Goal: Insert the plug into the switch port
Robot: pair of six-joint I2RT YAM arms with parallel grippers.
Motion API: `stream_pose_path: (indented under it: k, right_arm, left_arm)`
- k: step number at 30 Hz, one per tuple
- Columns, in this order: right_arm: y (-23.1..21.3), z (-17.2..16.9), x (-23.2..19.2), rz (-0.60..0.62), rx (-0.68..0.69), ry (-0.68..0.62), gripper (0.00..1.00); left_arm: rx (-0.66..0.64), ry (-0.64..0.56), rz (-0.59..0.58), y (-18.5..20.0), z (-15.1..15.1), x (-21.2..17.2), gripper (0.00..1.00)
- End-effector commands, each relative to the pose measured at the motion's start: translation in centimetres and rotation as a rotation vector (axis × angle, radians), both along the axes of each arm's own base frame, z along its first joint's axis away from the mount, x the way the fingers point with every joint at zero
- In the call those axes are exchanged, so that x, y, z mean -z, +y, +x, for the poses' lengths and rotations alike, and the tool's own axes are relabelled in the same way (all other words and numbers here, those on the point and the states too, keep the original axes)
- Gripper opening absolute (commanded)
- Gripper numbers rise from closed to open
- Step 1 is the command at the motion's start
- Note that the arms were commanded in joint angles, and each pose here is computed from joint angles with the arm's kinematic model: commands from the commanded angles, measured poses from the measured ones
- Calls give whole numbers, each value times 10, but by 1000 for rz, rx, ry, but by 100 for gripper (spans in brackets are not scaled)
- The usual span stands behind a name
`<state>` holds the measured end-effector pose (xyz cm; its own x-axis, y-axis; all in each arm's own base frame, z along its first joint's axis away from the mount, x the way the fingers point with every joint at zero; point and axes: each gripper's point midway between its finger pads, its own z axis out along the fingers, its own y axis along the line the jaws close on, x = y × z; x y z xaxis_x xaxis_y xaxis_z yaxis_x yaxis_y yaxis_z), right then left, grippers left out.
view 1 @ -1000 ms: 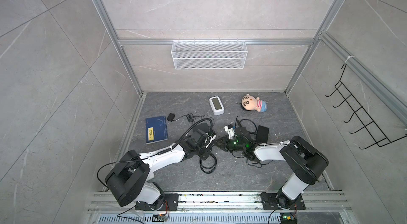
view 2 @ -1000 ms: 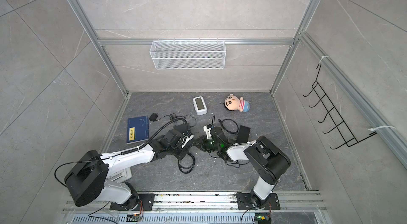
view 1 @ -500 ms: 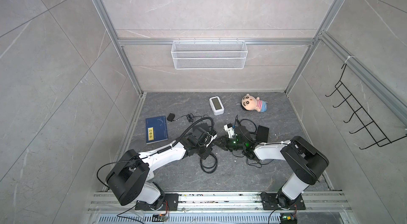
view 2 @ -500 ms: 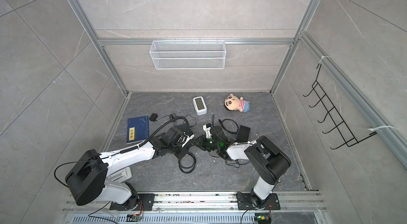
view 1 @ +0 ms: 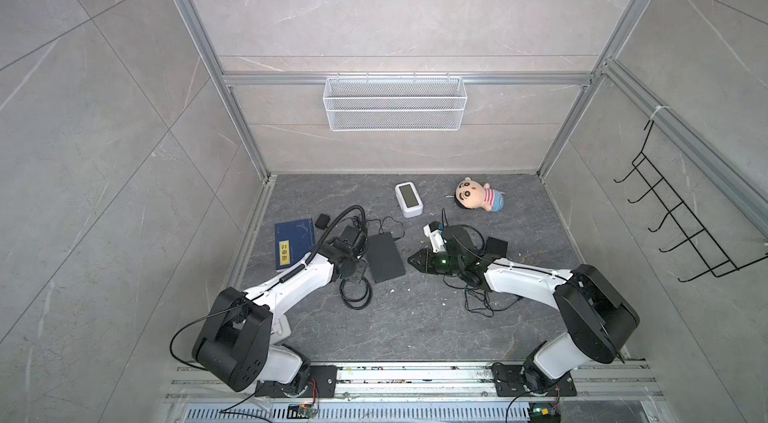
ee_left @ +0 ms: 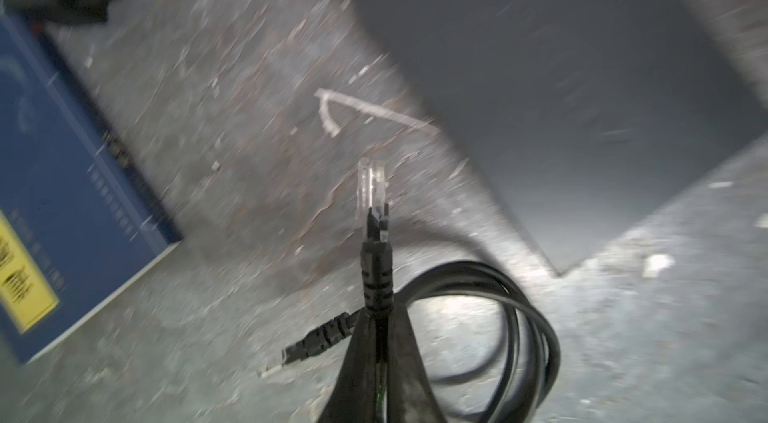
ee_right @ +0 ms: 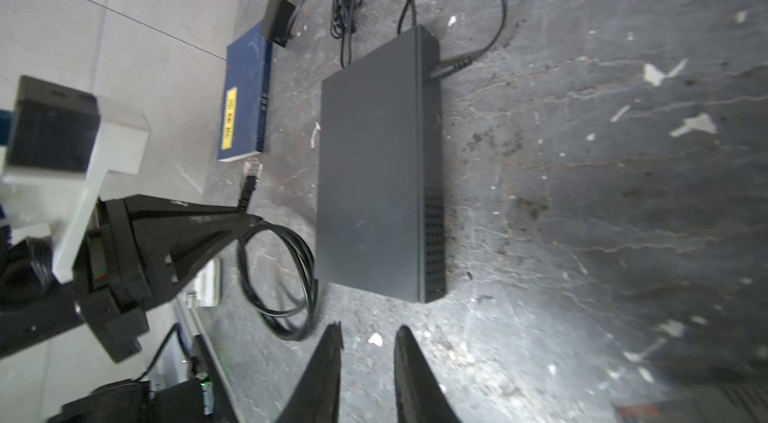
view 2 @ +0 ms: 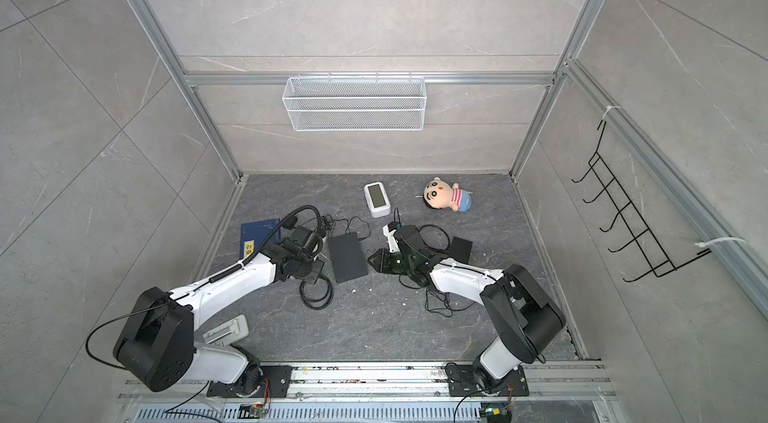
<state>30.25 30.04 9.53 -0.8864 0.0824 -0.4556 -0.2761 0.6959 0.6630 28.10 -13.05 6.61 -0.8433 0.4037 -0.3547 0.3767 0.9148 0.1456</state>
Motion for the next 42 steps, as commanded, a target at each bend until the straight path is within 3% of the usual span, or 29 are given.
stream_pose_path:
  k: [1, 5, 9, 18, 24, 30, 34, 42]
  right_arm:
    - [-6, 7, 17, -110, -13, -5, 27]
    - [-8, 16, 30, -193, -18, 2, 27]
    - [-10, 20, 29, -220, -11, -17, 27]
    - [-52, 30, 45, -302, 62, 14, 28]
    - [-80, 40, 48, -347, 111, 20, 29]
    - [-94, 49, 45, -374, 112, 3, 30]
    - [-91, 60, 42, -412, 63, -41, 30]
    - [-64, 88, 28, -347, -4, -128, 31]
  left_arm:
    - [-71, 65, 67, 13, 2, 8, 2]
    - [-42, 193, 73, 2, 0, 30, 3]
    - [53, 265, -18, -29, -2, 38, 3]
    - [472, 286, -249, -128, -30, 12, 4]
    - [743, 300, -304, -166, -53, 4, 6]
    - [657, 319, -238, -154, -30, 15, 6]
    - [612, 316, -291, -156, -34, 14, 6]
    - [521, 371, -373, -161, -45, 14, 7]
